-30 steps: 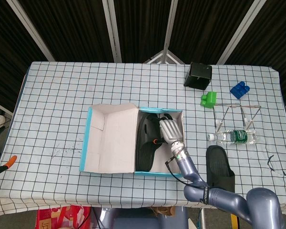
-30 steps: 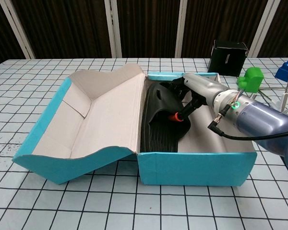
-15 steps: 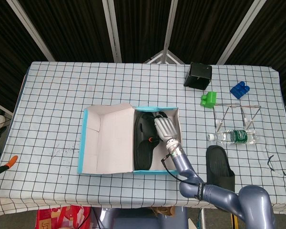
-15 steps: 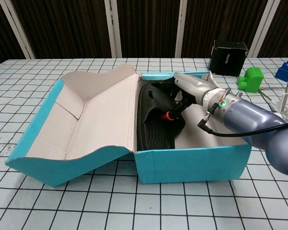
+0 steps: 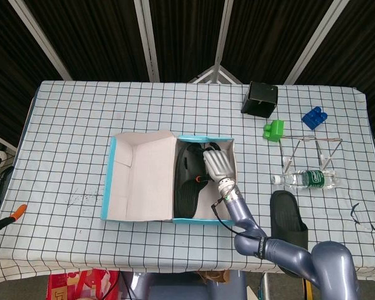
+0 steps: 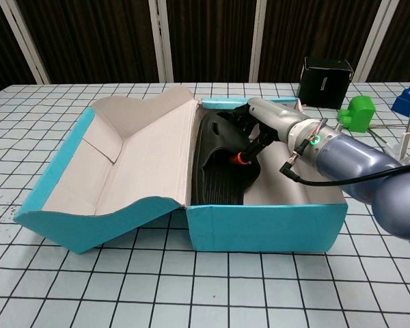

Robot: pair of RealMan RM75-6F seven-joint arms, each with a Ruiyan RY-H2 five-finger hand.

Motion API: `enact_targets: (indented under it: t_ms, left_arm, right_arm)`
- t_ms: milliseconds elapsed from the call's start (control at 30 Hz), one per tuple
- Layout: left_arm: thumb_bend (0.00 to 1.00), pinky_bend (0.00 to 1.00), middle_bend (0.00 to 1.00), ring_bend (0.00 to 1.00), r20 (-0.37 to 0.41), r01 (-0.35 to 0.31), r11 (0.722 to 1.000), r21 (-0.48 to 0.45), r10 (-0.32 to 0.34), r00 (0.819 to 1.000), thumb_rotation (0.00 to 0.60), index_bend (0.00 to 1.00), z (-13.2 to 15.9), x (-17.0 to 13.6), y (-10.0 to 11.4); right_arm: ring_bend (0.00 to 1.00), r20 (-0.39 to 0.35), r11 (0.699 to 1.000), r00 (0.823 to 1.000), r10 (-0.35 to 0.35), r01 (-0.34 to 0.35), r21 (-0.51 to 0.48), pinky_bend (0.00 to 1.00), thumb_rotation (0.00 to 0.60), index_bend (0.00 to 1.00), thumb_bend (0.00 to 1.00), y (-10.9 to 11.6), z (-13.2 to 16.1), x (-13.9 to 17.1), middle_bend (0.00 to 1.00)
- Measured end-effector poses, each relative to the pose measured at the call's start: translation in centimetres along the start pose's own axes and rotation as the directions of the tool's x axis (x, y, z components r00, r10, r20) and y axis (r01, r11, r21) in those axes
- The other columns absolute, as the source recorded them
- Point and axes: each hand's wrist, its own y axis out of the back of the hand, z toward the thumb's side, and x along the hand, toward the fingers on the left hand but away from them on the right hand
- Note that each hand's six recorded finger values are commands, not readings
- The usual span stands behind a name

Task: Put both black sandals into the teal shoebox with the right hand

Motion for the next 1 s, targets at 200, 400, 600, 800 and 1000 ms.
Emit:
enact_targets:
  t_ms: [200, 400, 600, 800, 1000]
  left_arm:
    - [0.2, 0.08, 0.0, 0.0, 0.002, 0.002, 1.0, 0.003, -0.003, 1.0, 0.6, 0.14, 0.09, 0.0, -0.09]
    - [0.2, 0.08, 0.0, 0.0, 0.002, 0.002, 1.0, 0.004, -0.002, 1.0, 0.6, 0.14, 0.13, -0.03, -0.08]
    - [0.2, 0.08, 0.0, 0.0, 0.002, 0.002, 1.0, 0.004, -0.002, 1.0, 0.6, 0.14, 0.1, -0.02, -0.08]
    - [0.2, 0.08, 0.0, 0.0, 0.005, 0.004, 1.0, 0.004, -0.004, 1.0, 0.6, 0.14, 0.16, -0.03, -0.12]
    - [0.2, 0.08, 0.0, 0.0, 0.011, 0.01, 1.0, 0.007, -0.01, 1.0, 0.6, 0.14, 0.34, -0.07, -0.27]
  right_arm:
    - [0.32, 0.02, 1.0, 1.0, 0.002, -0.002, 0.015, 0.07, 0.6, 0.55, 0.47, 0.32, -0.59, -0.04, 0.48]
    - [0.24, 0.042, 0.999, 0.998, 0.039, -0.04, 0.026, 0.03, 0.6, 0.42, 0.35, 0.02, -0.93, 0.1, 0.36]
    - [0.18, 0.059, 0.997, 0.996, 0.069, -0.071, 0.043, 0.01, 0.6, 0.34, 0.23, -0.01, -0.92, 0.18, 0.29]
    - [0.13, 0.063, 0.994, 0.994, 0.087, -0.091, 0.059, 0.0, 0.6, 0.24, 0.12, 0.04, -0.53, 0.22, 0.23]
    - [0.12, 0.072, 0.99, 0.992, 0.107, -0.112, 0.082, 0.0, 0.6, 0.21, 0.11, 0.23, -0.19, 0.17, 0.21]
